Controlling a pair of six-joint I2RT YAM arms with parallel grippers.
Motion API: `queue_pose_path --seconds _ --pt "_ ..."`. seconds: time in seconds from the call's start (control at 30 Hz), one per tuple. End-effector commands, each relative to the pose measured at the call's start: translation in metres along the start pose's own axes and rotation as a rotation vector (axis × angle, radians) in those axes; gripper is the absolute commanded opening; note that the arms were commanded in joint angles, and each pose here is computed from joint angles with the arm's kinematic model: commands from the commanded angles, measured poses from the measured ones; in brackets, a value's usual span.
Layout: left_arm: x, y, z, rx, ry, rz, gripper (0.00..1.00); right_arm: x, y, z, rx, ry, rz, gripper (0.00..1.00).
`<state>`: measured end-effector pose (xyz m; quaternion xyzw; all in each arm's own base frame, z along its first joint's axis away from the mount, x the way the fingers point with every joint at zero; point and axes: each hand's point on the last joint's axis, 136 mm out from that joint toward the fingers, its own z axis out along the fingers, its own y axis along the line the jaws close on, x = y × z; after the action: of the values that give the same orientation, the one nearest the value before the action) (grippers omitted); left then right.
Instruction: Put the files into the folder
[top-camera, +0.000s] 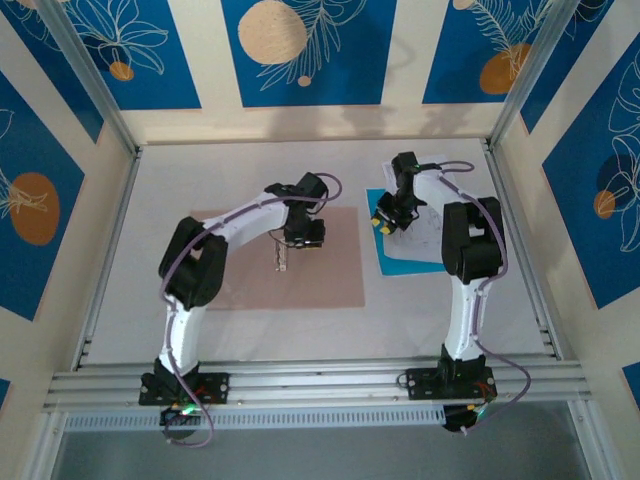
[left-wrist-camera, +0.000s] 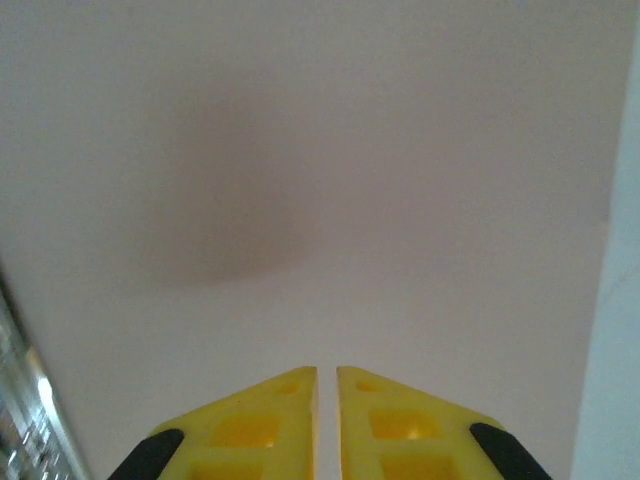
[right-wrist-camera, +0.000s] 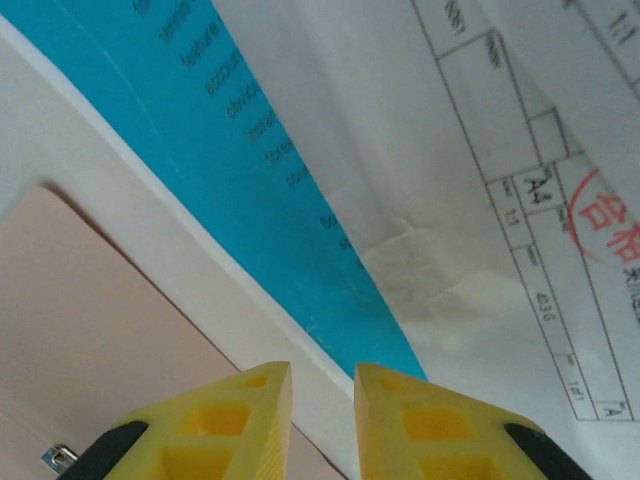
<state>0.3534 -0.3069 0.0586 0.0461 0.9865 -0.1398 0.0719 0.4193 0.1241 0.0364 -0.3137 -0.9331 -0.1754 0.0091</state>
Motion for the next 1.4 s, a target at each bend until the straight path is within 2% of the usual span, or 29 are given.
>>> queue_pose_path --seconds 0.0,0.23,0.6,1.0,1.37 --pt "-0.001 -0.005 0.014 0.008 0.037 0.048 0.12 -0.001 -0.010 0.005 0.049 0.029 0.016 0.25" --pt "0.003 -0.004 0.043 0.003 0.090 0.052 0.11 0.007 -0.021 0.022 0.078 0.078 0.037 0.25" --pt "0.003 -0.018 0.068 0.019 0.121 0.078 0.11 0.027 -0.027 0.030 0.075 0.141 0.035 0.24" --pt "-0.001 -0.040 0.075 0.052 0.106 0.079 0.11 0.047 -0.024 0.023 0.048 0.167 0.013 0.24" --pt "0.000 -0.059 0.079 0.105 0.099 0.038 0.11 0.086 -0.013 0.024 0.022 0.227 0.009 0.24"
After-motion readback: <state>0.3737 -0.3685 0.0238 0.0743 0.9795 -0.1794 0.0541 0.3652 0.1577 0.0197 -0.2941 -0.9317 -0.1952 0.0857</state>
